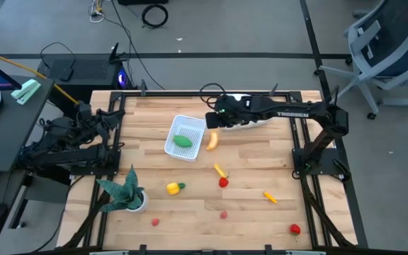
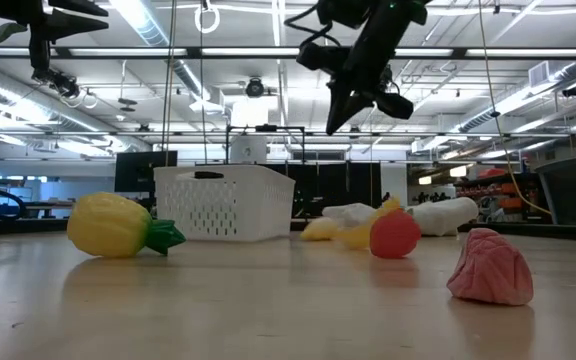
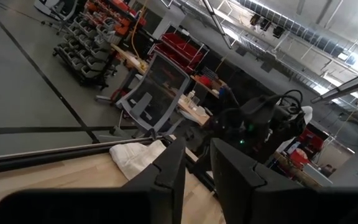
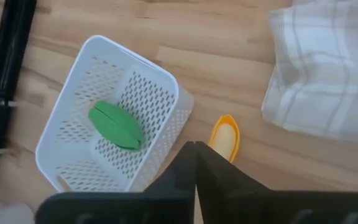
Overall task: Pick and placing Produce into tupperware
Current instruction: Put the banana into the white basket
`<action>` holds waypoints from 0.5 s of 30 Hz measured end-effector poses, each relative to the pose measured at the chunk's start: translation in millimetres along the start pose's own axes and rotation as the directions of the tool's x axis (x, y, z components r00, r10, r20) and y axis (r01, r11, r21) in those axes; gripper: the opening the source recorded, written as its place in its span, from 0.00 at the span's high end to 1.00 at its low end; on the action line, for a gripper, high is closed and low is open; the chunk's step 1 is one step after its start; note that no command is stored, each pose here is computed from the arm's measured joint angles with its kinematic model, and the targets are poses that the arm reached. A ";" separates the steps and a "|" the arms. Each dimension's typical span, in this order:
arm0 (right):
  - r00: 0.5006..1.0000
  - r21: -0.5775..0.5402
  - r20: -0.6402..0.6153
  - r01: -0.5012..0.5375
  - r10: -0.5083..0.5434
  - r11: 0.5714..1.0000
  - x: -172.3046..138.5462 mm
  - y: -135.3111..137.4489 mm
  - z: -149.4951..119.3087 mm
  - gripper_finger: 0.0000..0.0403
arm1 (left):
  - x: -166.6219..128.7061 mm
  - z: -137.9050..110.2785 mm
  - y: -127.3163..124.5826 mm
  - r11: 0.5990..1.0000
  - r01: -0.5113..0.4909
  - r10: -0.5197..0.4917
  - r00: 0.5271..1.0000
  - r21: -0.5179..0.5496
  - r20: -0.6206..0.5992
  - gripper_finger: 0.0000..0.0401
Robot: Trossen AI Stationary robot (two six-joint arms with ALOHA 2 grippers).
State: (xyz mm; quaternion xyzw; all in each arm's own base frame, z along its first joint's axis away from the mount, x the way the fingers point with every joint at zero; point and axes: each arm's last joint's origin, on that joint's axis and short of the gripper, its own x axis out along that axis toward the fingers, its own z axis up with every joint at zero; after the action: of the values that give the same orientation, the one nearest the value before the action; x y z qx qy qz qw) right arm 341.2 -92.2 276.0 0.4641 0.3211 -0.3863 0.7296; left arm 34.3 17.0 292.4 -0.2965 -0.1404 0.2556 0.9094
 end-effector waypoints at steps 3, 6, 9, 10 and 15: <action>1.000 -0.034 0.001 0.001 -0.001 0.999 -0.6 1.0 -2.1 0.94 | 0.0 0.0 0.0 1.000 0.000 0.000 1.000 0.000 0.000 0.79; 1.000 -0.066 -0.006 -0.002 0.002 0.998 0.3 3.4 -6.6 0.93 | 0.0 0.0 0.0 1.000 0.000 0.000 1.000 0.000 0.000 0.80; 1.000 -0.043 -0.023 0.006 -0.007 0.999 2.2 3.9 -10.1 0.91 | 0.0 0.1 0.0 1.000 0.000 0.000 1.000 0.000 0.000 0.81; 1.000 -0.032 -0.024 0.007 -0.008 0.999 2.4 4.0 -10.4 0.90 | 0.0 0.0 0.0 1.000 0.000 0.000 1.000 0.000 0.000 0.81; 0.995 -0.011 -0.080 0.064 -0.065 0.998 2.6 -3.0 -12.9 0.81 | 0.0 0.1 0.0 1.000 0.000 0.000 1.000 -0.001 0.000 0.80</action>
State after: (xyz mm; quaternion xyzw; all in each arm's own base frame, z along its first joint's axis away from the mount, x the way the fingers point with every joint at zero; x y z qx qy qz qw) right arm 338.5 -81.8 267.8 0.4654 0.3669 -0.3892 0.7052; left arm 34.2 17.0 292.5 -0.2969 -0.1406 0.2555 0.9093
